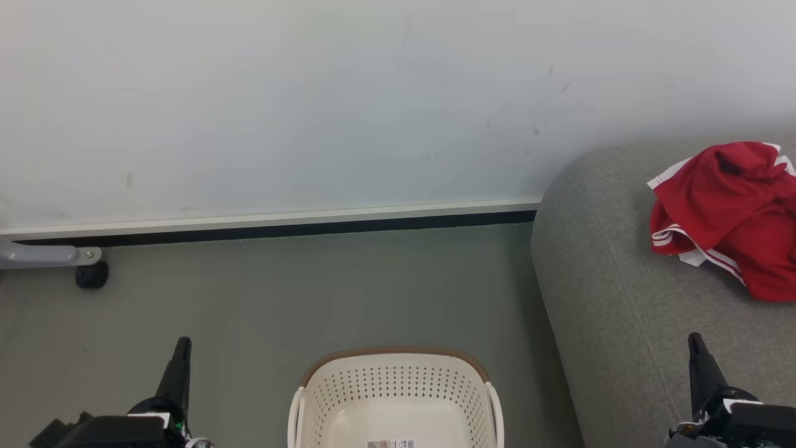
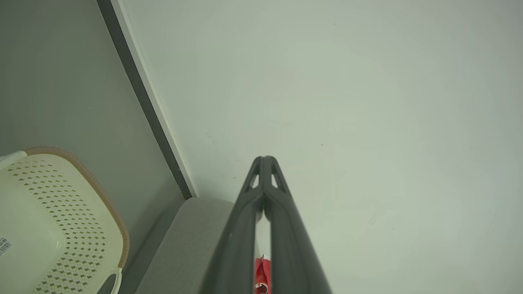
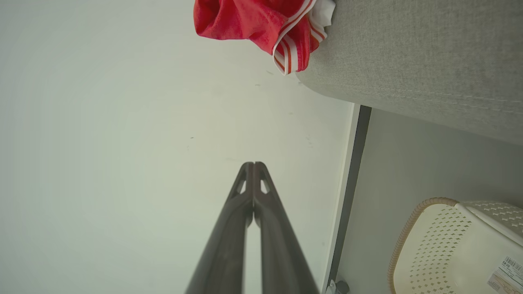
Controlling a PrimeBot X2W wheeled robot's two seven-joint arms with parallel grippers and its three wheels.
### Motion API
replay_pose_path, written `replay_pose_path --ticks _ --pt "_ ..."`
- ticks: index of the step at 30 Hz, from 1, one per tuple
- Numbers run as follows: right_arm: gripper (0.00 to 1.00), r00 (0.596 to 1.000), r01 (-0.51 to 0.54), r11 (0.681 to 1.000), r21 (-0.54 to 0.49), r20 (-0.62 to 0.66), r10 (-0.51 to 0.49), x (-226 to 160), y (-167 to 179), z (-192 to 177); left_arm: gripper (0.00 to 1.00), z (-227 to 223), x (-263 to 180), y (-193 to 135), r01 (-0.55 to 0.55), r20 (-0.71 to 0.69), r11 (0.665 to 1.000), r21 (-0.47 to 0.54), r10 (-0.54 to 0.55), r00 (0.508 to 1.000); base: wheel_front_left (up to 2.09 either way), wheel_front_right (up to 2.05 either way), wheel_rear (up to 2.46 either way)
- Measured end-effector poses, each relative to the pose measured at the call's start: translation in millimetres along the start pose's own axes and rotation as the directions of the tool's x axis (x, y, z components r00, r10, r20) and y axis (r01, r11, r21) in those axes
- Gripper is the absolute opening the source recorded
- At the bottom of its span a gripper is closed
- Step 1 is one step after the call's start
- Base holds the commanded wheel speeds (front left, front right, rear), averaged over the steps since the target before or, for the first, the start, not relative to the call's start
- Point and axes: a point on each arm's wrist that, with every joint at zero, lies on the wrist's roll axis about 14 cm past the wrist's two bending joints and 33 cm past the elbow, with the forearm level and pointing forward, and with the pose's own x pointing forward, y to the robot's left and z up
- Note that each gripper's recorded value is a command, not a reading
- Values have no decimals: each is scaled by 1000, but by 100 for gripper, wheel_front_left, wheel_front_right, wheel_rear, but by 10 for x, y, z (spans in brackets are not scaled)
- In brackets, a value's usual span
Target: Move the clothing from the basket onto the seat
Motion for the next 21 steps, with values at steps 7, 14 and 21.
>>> replay_pose_path --ticks 7,14,21 --pt "0 1000 0 1000 0 0 0 0 1 -1 0 0 0 1 0 0 1000 0 0 1000 0 0 0" --pt "0 1000 0 1000 0 0 0 0 0 -1 0 0 0 1 0 0 1000 0 0 1000 0 0 0" --pt "0 1000 0 1000 0 0 0 0 0 0 0 0 0 -1 1 0 1000 0 -1 1000 0 0 0"
